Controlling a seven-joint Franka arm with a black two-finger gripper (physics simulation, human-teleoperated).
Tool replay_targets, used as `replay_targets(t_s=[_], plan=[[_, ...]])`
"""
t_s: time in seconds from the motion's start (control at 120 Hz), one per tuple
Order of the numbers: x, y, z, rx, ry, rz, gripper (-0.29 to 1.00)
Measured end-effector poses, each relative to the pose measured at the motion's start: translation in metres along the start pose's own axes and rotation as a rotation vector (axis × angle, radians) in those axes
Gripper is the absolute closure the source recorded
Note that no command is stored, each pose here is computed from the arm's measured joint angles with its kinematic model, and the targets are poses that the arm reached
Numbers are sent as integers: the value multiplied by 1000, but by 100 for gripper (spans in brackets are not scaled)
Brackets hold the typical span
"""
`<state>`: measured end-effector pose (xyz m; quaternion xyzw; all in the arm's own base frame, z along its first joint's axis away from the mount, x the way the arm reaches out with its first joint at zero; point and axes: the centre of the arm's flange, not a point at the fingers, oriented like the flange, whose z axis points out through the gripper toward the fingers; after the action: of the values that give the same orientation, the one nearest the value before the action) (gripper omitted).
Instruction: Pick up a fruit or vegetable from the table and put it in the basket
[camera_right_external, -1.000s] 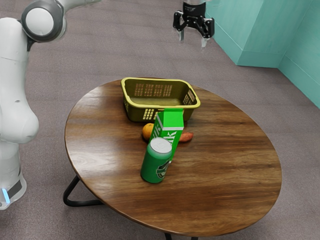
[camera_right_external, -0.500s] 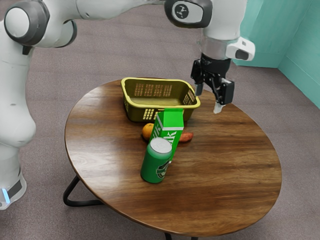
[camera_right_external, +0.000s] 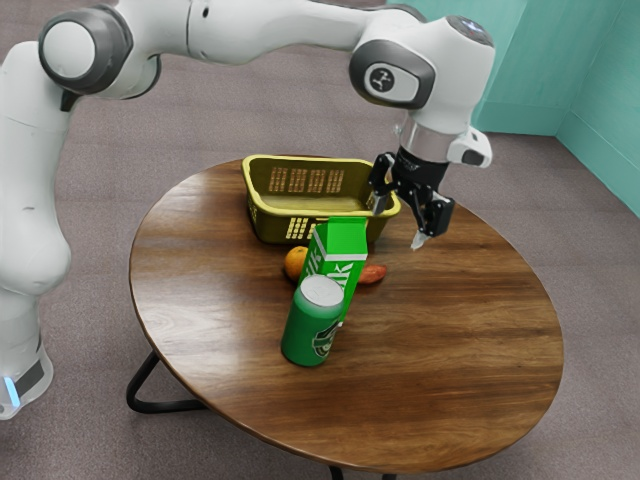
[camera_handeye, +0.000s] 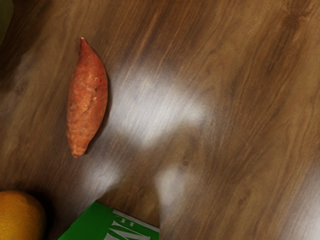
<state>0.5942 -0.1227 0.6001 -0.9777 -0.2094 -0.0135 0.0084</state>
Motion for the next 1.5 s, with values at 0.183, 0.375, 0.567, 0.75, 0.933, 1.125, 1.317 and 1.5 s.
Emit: replay_targets(t_s=[0.183,0.375,0.567,0.75,0.933,1.125,1.317,1.5], plan=[[28,-25,12,28,24,1,0],[34,-30,14,34,35,52,0],[27,-123,-115,-111,140,-38,0],[27,-305,-135,14,48,-448,0],[8,-227,-91,156,-70,-398,0],[-15,-183,-94,293,-26,-486,0],[0,-202,-74,285,-117,-652,0],[-37,-135,-92,226,-118,-217,0]])
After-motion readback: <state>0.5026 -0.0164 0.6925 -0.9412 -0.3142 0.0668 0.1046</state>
